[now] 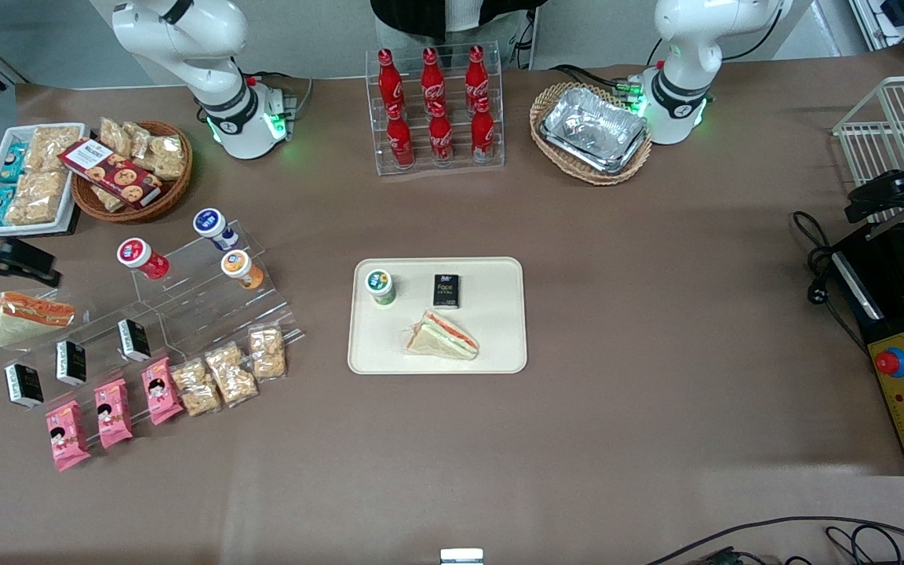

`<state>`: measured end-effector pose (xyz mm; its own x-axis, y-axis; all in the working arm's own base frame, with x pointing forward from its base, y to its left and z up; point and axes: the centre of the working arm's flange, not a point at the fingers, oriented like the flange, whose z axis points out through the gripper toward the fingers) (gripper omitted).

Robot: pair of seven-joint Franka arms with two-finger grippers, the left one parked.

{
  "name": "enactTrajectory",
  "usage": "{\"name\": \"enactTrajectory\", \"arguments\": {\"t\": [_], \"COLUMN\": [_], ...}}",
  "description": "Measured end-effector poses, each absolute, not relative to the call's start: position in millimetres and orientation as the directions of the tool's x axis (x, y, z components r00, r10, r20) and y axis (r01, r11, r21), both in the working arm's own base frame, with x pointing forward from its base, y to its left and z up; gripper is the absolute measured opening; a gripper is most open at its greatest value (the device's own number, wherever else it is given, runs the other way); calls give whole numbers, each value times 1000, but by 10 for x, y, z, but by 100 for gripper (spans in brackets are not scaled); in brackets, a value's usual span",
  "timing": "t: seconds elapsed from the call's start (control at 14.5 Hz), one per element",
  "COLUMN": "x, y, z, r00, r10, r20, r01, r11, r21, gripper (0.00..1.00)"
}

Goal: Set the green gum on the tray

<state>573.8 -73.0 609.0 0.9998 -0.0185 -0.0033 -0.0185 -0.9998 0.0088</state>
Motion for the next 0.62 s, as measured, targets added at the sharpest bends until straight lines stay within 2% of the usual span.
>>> {"name": "enactTrajectory", "arguments": {"t": [0.34,0.62], "x": [5689,5527], "y": [-721,-627], "z": [6135,6211], "r00": [1000,998], "r10": [-11,1], "r20": [-12,-67], "r01": [-11,0], "r11": [-1000,-1000], "r21": [11,-7], "gripper": [100,100]}}
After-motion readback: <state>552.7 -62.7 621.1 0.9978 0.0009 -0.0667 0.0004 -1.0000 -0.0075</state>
